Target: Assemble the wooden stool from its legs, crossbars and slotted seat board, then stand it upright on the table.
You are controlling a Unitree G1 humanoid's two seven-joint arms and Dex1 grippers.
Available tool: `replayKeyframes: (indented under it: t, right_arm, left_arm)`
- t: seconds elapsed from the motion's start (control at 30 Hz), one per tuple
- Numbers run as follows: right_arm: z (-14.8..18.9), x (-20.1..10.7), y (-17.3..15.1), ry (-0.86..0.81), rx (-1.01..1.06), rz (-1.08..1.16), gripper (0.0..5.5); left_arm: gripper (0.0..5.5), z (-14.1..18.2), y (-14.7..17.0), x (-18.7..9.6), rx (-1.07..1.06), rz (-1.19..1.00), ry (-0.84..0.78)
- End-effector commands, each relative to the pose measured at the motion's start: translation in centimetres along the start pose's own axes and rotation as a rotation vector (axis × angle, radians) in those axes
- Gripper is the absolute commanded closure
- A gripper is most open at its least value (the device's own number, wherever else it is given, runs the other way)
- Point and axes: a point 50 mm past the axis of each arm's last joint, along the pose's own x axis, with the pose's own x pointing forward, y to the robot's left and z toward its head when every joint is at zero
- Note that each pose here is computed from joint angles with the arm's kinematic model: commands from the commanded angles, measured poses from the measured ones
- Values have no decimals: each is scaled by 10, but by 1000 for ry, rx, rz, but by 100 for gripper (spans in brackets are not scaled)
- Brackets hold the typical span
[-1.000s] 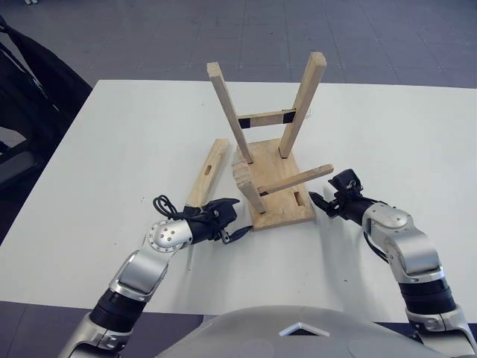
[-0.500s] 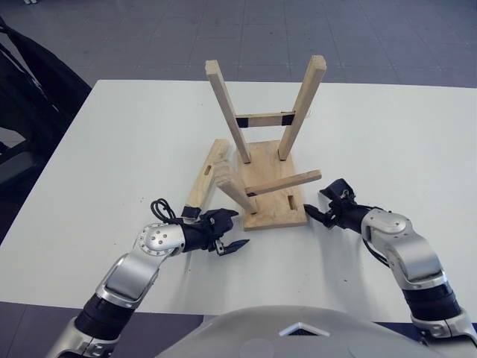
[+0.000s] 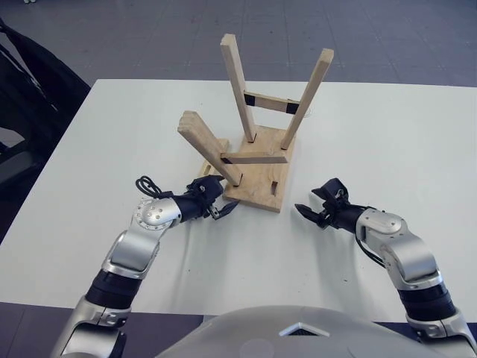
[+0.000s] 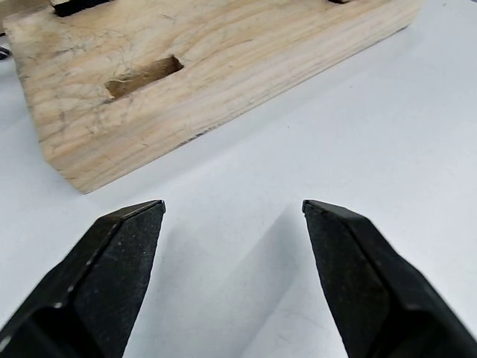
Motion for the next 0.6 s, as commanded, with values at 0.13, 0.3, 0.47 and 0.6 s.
replayKeyframes:
  t: [0.13,0.3,0.47,0.6]
  right_arm:
    - [2,0,-5,-11,14,-41,208]
    - [6,2,-7,-21,7,-50,208]
    - [5,2,-7,-14,5,-46,208]
    - [6,3,-8,-14,-1,-51,208]
  left_arm:
    - [161,-4,46,-103,-198,-47,114]
    - [161,87,117,-139,-259,202,-428]
    - [207,164,117,-120,-360,201,-737]
    - [207,163,86,-67,-562,99,-575]
